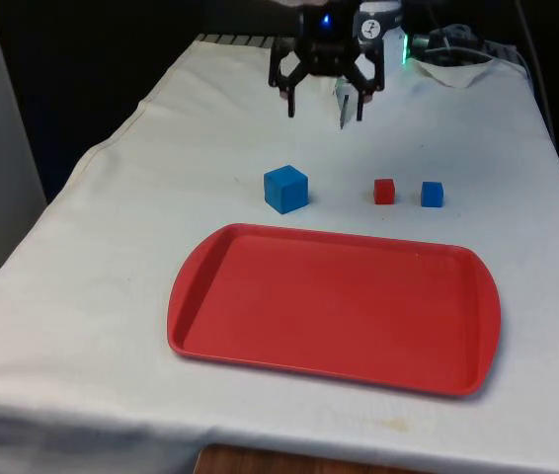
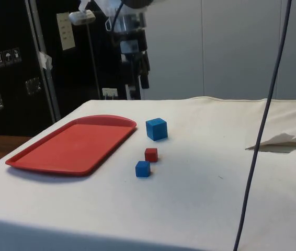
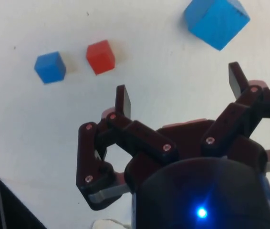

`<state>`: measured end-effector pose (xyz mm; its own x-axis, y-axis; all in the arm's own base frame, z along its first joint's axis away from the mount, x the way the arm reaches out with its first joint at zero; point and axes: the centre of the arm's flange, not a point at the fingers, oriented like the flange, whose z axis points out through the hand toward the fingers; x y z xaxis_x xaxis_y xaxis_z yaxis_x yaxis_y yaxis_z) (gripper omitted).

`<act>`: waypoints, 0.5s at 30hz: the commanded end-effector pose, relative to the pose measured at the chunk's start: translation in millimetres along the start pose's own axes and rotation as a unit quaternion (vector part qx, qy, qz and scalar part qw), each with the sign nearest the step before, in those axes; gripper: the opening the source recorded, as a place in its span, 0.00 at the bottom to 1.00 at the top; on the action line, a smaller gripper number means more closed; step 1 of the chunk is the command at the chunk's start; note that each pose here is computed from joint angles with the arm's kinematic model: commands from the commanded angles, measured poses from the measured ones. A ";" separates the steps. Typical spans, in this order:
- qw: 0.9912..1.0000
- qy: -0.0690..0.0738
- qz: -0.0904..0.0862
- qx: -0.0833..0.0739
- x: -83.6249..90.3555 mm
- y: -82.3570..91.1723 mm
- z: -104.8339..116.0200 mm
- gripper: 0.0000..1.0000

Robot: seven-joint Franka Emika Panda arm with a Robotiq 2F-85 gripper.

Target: Pick up the largest block and place it onto the tray.

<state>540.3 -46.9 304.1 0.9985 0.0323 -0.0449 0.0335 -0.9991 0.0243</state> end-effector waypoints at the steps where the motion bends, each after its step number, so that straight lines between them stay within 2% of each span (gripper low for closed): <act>1: 1.000 0.005 -0.001 0.002 -0.6 0.7 3.8 1.00; 6: 1.000 0.007 0.001 -0.006 -3.4 2.7 21.8 1.00; 7: 1.000 0.003 0.001 -0.008 -2.6 2.5 19.0 1.00; 8: 1.000 0.007 0.002 -0.008 -4.0 3.9 23.8 1.00; 10: 1.000 0.007 0.002 -0.010 -5.2 4.7 28.3 1.00; 15: 1.000 0.008 0.015 -0.018 -9.3 6.3 43.2 1.00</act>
<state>530.0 -53.9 266.5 0.9991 0.0164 -0.0379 0.0185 -0.9983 0.0557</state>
